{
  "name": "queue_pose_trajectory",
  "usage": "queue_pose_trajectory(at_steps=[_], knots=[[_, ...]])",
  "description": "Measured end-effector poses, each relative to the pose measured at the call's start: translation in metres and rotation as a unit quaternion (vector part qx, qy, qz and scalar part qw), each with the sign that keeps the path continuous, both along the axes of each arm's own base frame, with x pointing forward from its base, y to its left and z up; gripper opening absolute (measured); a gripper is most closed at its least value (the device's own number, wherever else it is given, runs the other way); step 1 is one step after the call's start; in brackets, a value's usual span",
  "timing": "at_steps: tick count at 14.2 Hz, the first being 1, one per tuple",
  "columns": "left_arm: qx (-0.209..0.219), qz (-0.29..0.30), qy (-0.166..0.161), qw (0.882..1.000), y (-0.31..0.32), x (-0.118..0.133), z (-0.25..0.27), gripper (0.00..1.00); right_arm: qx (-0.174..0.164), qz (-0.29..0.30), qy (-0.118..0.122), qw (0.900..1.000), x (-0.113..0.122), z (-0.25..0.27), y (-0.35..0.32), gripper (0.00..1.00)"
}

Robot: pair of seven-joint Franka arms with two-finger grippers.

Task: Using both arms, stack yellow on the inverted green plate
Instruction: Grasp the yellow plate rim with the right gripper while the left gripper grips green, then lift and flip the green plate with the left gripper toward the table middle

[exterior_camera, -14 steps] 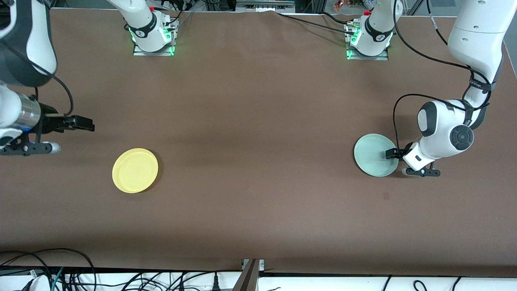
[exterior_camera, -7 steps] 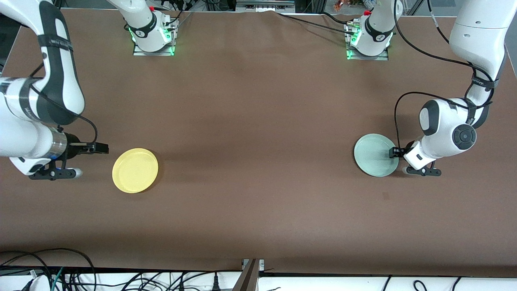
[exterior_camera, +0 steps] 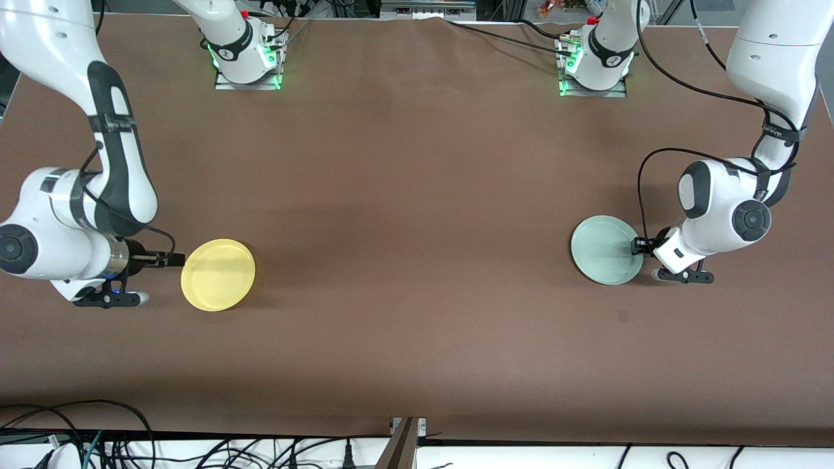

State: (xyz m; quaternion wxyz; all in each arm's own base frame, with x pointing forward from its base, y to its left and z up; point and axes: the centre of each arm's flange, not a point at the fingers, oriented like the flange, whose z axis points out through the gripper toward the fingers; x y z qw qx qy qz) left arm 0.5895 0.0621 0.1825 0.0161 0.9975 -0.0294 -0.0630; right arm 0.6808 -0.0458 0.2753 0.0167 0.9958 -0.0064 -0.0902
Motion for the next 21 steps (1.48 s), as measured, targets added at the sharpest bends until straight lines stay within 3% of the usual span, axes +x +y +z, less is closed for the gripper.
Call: queue_pose_trajectory(at_steps=[3,5,7,9,13,17,21], knots=[[0.0,0.0,0.0,1.0,0.0,0.0,0.0,0.42,0.02,-0.023,-0.01,0.999,0.005,-0.049,-0.004,1.0],[0.0,0.0,0.0,1.0,0.0,0.0,0.0,0.25,0.032,-0.041,-0.01,0.999,0.004,-0.073,-0.009,1.0],[0.0,-0.001,0.0,1.0,-0.001,0.0,0.0,0.19,0.037,-0.042,-0.007,0.998,0.002,-0.083,-0.019,1.0],[-0.001,-0.007,-0.001,1.0,-0.007,0.002,0.002,0.05,0.043,-0.034,-0.007,0.998,0.001,-0.085,-0.03,1.0],[-0.003,-0.026,0.014,1.0,-0.028,0.024,0.035,0.04,0.066,-0.029,-0.006,0.997,-0.003,-0.089,-0.042,1.0],[-0.001,-0.052,0.011,0.999,-0.059,0.061,0.094,0.03,0.071,-0.027,0.011,0.997,-0.012,-0.102,-0.038,1.0],[0.033,-0.102,0.003,0.994,-0.113,0.088,0.171,0.03,0.071,-0.027,0.013,0.997,-0.013,-0.103,-0.037,1.0]])
